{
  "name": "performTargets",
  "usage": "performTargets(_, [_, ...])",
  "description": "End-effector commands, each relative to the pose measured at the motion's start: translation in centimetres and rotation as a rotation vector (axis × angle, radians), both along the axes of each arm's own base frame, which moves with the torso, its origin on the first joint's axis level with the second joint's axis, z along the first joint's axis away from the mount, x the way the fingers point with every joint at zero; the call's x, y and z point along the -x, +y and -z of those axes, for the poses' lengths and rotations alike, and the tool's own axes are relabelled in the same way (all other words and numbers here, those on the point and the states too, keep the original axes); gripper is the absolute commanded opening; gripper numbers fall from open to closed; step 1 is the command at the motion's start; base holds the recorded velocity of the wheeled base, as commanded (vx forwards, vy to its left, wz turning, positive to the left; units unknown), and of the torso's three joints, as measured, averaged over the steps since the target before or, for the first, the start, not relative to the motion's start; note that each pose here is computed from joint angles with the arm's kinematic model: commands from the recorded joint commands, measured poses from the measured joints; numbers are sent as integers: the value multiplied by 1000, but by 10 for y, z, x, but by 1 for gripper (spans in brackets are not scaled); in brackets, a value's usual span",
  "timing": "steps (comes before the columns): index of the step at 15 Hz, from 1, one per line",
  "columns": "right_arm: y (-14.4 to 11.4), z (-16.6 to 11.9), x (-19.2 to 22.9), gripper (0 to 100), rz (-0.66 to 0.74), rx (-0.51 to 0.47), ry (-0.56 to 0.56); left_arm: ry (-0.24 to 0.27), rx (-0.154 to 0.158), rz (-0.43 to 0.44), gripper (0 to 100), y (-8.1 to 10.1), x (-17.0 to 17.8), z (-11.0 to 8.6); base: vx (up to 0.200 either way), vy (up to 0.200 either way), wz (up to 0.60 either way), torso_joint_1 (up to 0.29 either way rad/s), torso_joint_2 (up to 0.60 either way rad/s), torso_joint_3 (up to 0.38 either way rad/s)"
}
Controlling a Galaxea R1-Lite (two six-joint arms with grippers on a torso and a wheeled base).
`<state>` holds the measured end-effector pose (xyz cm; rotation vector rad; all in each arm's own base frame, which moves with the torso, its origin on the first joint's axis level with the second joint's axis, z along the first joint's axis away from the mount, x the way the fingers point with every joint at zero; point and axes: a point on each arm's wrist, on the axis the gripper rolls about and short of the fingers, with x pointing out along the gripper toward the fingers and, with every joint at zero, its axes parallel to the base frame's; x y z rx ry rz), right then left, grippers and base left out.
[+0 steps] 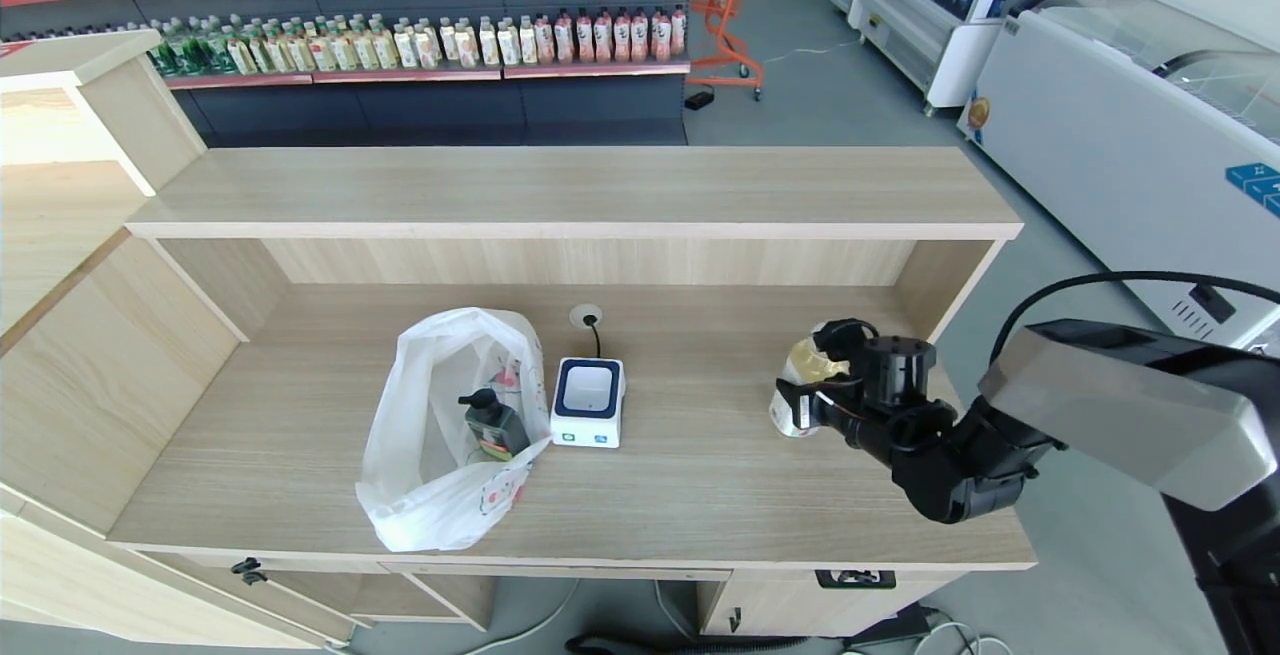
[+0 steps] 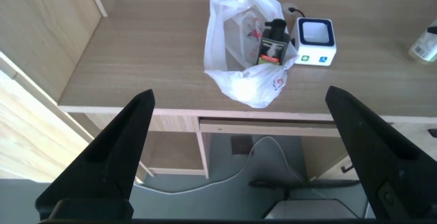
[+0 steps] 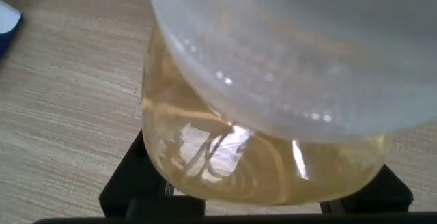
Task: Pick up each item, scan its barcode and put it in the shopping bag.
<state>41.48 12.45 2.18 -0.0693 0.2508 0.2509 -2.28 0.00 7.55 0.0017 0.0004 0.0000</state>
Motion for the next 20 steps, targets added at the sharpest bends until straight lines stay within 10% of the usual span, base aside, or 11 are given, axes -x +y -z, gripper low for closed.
performTargets(1, [9,-75,24,0,-68,-210,-4,1,0,0,100,0,0,0,0,0,0,0,0,0])
performTargets(8, [9,-122,134,0,-861,-366,194,1,0,-2,100,0,0,0,0,0,0,0,0,0])
performTargets(20, [28,-148,193,0,-1062,-379,199,1,0,0,100,0,0,0,0,0,0,0,0,0])
